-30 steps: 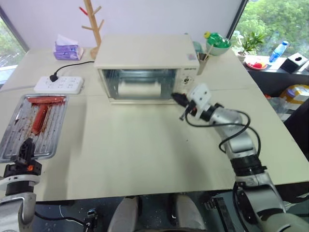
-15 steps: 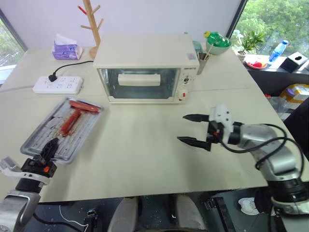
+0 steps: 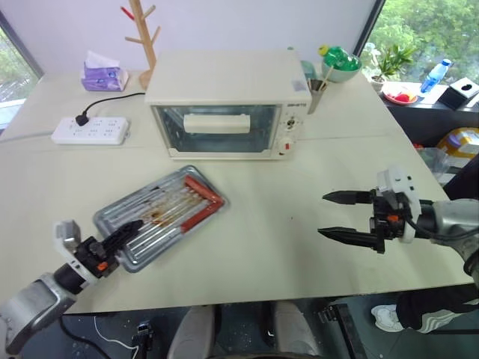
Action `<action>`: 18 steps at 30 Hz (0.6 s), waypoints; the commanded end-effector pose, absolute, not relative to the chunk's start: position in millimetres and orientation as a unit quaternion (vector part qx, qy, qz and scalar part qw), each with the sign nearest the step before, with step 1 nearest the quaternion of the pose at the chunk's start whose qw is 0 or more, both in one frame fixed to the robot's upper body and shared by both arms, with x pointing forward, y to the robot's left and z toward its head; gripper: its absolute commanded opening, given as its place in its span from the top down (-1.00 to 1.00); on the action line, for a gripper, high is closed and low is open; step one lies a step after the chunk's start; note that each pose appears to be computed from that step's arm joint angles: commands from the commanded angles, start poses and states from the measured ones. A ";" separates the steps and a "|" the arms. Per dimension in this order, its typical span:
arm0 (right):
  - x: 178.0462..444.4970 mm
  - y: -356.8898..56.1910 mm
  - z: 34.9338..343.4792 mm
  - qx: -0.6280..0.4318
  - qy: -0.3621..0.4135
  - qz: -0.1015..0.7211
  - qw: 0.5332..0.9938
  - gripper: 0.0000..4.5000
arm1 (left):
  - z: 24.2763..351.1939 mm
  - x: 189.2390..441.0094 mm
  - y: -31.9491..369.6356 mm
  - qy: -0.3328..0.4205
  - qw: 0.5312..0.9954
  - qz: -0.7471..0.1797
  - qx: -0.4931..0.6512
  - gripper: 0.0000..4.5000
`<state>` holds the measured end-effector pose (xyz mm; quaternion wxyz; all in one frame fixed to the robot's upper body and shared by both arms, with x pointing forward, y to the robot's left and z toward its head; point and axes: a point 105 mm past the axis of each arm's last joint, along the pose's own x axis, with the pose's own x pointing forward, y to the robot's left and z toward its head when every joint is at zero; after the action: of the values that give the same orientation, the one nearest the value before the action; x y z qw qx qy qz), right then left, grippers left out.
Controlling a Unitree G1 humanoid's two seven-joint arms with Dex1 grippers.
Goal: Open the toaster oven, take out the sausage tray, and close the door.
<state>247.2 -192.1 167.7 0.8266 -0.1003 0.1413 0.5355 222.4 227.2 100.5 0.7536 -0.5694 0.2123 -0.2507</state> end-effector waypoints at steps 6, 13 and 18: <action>235.9 -203.5 180.9 -0.144 0.144 0.520 0.830 -0.97 | 98.1 239.5 190.9 0.269 0.721 -0.353 -0.532 1.00; 228.5 -204.2 179.5 -0.141 0.146 0.506 0.838 -0.97 | 105.1 272.9 173.2 0.297 0.704 -0.407 -0.500 1.00; 223.6 -203.3 175.4 -0.137 0.148 0.495 0.846 -0.97 | 103.8 287.0 155.8 0.323 0.688 -0.436 -0.482 1.00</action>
<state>225.7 -206.1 166.1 0.8425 -0.1287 0.1689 0.4951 286.1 159.5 99.4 0.6967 -0.4847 0.3237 -0.4181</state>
